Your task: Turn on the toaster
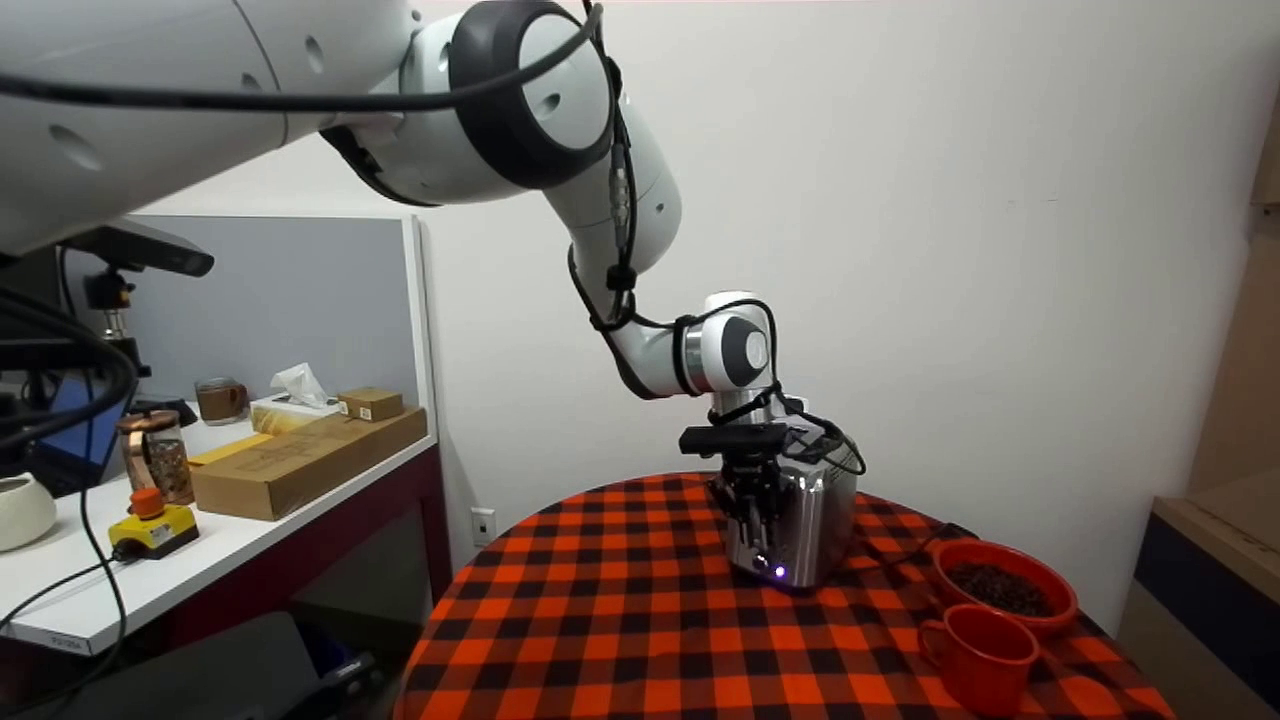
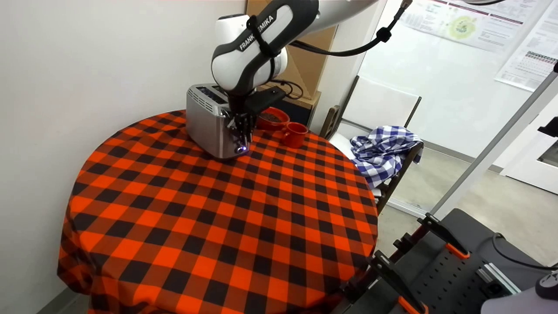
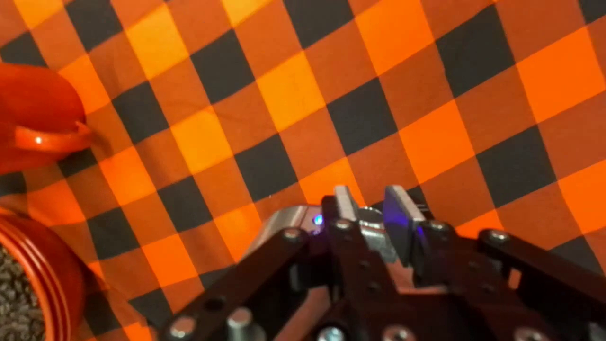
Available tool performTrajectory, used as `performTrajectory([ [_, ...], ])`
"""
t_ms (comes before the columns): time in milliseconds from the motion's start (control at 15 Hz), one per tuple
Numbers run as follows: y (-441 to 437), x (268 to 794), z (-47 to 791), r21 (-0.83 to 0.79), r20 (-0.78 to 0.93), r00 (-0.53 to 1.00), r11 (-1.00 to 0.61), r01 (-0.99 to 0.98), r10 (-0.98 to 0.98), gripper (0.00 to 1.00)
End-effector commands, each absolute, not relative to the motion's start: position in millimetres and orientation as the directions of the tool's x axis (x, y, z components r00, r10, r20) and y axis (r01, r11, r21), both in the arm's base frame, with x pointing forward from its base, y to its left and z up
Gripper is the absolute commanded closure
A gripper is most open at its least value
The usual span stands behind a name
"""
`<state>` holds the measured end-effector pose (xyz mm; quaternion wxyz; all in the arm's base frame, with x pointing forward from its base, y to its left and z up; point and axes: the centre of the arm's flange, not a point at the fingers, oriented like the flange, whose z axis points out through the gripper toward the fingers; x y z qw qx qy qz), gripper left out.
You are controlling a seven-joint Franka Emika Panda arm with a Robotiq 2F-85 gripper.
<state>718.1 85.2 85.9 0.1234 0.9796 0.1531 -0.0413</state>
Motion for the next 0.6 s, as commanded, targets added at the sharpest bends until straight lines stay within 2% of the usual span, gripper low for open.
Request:
performTrajectory([
  [0,59,743,122,0.101,-0.252,0.943,-0.963,0.248,0.216,0.44],
  [133,40,743,159,0.021,-0.315,0.928,-0.976,0.218,0.2,0.29],
  [400,7,722,241,-0.044,-0.313,0.929,-0.98,0.192,0.196,0.02],
  [533,-2,704,278,-0.046,-0.285,0.936,-0.979,0.201,0.205,0.0],
])
